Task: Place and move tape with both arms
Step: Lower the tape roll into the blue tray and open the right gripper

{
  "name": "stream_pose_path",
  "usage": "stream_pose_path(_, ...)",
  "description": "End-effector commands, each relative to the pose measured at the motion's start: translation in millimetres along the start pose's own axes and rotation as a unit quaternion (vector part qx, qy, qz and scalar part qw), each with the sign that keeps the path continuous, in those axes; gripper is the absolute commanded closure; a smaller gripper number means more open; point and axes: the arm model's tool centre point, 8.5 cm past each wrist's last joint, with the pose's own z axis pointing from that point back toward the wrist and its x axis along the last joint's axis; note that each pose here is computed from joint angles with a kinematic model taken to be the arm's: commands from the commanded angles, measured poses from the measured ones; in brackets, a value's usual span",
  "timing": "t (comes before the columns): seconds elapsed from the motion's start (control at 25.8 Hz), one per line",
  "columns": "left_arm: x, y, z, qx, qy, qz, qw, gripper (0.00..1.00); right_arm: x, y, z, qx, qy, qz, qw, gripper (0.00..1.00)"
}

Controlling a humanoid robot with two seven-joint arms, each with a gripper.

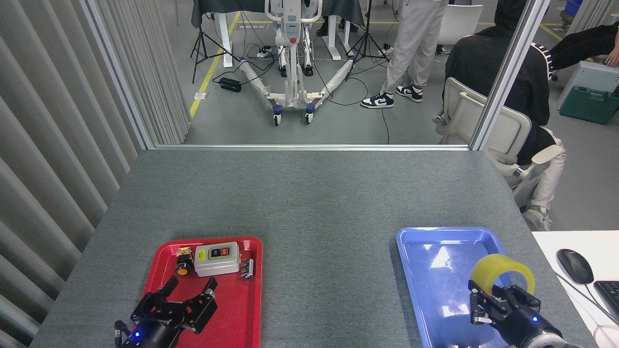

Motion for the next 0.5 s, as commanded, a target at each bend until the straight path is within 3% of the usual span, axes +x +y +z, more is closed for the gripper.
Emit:
stream_pose_path(0.0,-4.2,3.1,11.2,0.008,0.005,-0.005,1.000,0.01,-7.9,-10.3,-18.7,0.052,0.018,-0.025,0.998,1.00)
stream_pose_path(0.16,-2.0,1.8,12.1,0.007,-0.006,-0.004,1.000,0.01,-10.7,-13.7,-28.3,0.082,0.028,-0.083,0.993,1.00)
stream_pose_path(0.31,-0.2,0.9,11.5,0.010,-0.006,0.000,1.000,0.01,3.1,-10.0,-44.0,0.106,0.012,-0.090,0.990,1.00)
stream_pose_path(0.47,11.4,-4.4,9.9,0.012,-0.013,0.016,1.000,0.01,5.2,-5.8,-56.9,0.131,0.009,-0.116,0.985,1.00)
